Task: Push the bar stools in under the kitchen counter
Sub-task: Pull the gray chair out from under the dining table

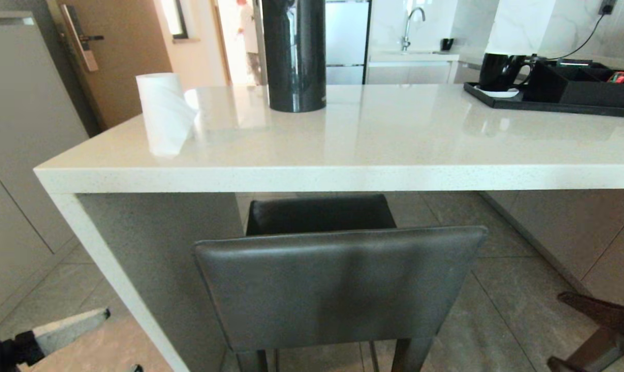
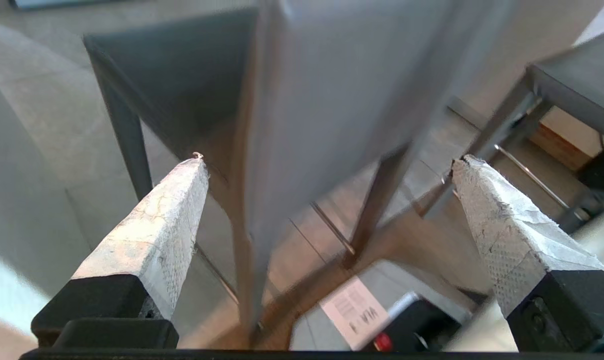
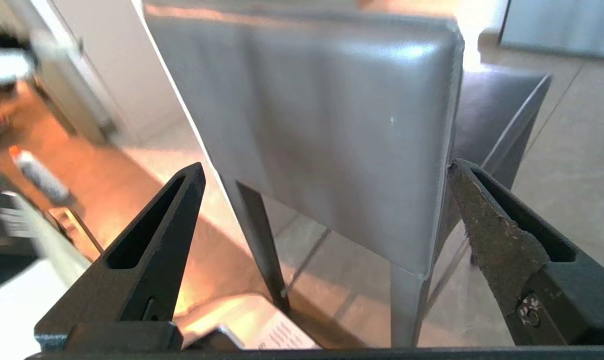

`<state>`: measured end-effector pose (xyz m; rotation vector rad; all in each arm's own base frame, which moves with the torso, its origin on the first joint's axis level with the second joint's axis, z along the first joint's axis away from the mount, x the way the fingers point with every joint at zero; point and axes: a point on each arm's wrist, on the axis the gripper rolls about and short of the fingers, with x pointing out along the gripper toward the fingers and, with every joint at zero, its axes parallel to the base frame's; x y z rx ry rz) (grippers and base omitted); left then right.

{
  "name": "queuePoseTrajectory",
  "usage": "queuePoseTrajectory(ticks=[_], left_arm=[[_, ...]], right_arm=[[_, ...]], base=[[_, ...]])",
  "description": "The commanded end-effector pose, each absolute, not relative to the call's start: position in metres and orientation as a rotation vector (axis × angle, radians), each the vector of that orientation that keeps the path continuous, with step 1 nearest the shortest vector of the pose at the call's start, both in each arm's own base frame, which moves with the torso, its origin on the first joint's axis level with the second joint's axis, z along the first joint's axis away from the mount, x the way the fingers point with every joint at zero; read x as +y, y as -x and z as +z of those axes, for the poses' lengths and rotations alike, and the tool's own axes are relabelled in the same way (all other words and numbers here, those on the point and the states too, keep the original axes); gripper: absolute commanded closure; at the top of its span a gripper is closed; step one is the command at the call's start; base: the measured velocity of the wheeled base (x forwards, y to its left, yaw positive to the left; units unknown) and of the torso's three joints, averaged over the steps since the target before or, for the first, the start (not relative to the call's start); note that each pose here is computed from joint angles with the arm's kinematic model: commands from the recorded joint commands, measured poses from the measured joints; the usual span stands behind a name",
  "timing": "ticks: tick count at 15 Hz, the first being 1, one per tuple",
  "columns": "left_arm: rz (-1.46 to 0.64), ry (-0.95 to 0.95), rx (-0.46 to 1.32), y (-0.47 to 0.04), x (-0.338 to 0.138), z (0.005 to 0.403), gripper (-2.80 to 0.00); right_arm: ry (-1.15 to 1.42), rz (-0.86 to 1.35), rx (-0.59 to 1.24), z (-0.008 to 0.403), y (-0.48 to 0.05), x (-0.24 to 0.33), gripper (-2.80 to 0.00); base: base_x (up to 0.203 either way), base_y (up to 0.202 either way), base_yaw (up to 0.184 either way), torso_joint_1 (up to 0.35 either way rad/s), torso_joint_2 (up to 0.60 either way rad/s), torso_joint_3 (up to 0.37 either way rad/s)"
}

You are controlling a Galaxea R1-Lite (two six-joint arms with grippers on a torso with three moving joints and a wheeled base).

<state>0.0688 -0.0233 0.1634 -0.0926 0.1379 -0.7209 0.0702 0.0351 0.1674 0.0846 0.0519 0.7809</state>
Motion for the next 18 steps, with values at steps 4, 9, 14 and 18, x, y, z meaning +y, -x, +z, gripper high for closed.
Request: queuePoseTrajectory(ticks=[4,9,14,18], left_arm=[[-0.785,0.107,0.181,-0.096,-0.029,0.155,-2.8],[-0.77,0.113,0.191,-0.096,-0.027,0.152,-2.8],[-0.776,0.123,0.235,-0.102,-0.028,0.145,-2.8],[-0.794,0.124,0.24,-0.125,-0.032,0.143,-2.8]], right_arm=[[-0.086,0.763,0.103,0.164,-0.084,0.03,-2.8],[-0.102,0.752,0.075,0.175,-0.092,0.004,-2.8],[-0.162,0.893,0.149,0.154,-0.091,-0.005,-2.8],[-0.185,0.924,0.212,0.145,-0.122,-0.014,-2.8]], base=[[0.0,0.0,0.0,0.0,0.0,0.0],[0.0,0.0,0.0,0.0,0.0,0.0],[0.0,0.0,0.0,0.0,0.0,0.0],[0.0,0.0,0.0,0.0,0.0,0.0]])
